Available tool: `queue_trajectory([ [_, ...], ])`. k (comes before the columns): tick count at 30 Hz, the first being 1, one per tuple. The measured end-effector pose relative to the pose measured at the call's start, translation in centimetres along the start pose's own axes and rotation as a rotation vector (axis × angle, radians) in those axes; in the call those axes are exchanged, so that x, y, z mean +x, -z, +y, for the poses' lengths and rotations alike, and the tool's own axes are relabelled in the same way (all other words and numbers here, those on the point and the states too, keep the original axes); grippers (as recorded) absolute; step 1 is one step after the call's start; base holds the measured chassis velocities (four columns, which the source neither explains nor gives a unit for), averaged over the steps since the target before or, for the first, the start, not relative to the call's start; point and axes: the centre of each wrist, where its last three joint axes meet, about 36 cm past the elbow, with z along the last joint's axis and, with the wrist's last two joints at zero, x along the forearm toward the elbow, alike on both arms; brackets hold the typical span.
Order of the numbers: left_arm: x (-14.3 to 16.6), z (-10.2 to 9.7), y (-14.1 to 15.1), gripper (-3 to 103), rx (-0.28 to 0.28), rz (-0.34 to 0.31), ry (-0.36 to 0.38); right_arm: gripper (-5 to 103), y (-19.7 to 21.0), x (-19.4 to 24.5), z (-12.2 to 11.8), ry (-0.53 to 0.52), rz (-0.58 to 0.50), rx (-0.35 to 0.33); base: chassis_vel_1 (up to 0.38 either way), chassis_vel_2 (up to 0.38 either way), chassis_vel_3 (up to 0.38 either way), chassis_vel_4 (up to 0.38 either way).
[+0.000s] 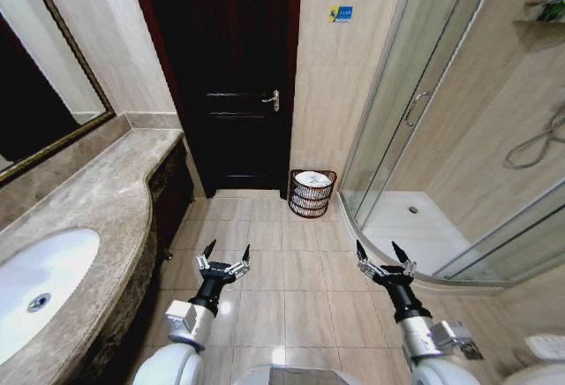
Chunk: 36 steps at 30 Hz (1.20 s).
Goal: Discard the used towel into the hamper.
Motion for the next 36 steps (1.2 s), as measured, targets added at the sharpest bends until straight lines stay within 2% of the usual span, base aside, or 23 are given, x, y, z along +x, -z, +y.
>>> queue_trajectory([
  [36,0.00,0.00,0.00,100,0.000,0.000,0.000,100,0.00,0.00,0.00,0.000,0.000,0.000,0.000,0.000,0.000,0.000],
])
